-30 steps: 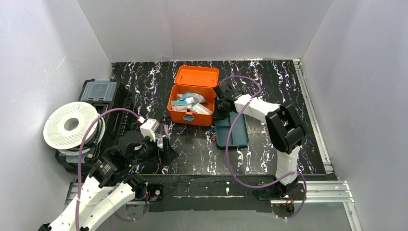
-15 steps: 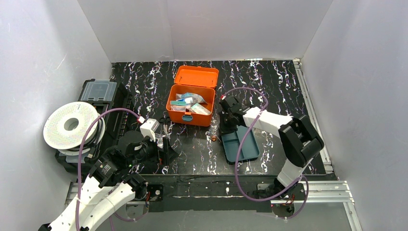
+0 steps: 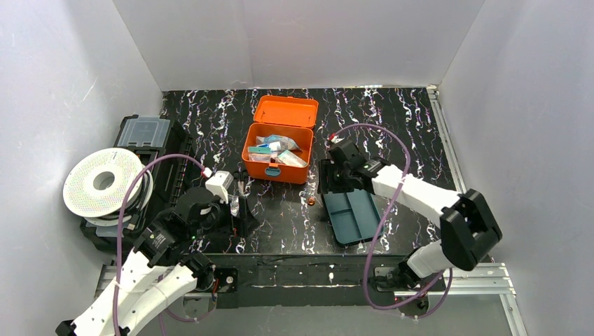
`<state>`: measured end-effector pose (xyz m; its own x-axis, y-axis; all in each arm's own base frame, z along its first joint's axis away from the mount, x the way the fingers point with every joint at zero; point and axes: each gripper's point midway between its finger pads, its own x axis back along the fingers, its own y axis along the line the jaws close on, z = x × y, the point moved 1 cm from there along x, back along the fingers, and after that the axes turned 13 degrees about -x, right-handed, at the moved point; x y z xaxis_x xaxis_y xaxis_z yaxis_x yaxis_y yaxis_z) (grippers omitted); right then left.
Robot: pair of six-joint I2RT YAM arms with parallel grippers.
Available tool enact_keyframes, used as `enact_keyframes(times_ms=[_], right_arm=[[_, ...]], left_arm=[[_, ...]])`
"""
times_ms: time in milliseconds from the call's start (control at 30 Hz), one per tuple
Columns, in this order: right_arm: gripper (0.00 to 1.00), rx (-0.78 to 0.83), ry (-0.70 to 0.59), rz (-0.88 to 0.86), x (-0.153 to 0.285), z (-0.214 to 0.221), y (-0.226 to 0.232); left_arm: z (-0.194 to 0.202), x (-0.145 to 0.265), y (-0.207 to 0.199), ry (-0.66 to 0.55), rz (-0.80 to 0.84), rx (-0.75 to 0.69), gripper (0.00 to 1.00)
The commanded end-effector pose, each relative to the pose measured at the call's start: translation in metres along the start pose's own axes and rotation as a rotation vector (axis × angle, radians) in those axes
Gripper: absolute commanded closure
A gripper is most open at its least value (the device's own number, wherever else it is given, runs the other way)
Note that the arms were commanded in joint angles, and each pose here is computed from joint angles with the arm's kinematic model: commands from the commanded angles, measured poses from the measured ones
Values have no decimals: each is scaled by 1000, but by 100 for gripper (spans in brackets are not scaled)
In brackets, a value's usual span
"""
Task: Organize the medicine kit
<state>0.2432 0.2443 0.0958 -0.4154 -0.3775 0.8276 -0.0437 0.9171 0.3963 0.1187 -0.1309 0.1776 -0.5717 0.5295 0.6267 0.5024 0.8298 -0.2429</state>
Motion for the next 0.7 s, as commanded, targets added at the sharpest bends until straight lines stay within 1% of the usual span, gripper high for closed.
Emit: enact_keyframes(times_ms=[0,167,333,500,667], right_arm=[[34,19,-101,-38,31,-19,10],[32,14,-118,-117,51,-12,15],[32,35,-103,-186,58,7,27],[31,72,-79,-178,52,22,37],[30,109,-57,-120,33,29,38]], left_arm=[[-4,0,15,27,-109,18,2],[1,-13,22,98,-175,67,2],[4,-24,27,119,-207,96,2],[4,-23,26,119,-210,115,2],[2,-11,21,101,-186,128,2]])
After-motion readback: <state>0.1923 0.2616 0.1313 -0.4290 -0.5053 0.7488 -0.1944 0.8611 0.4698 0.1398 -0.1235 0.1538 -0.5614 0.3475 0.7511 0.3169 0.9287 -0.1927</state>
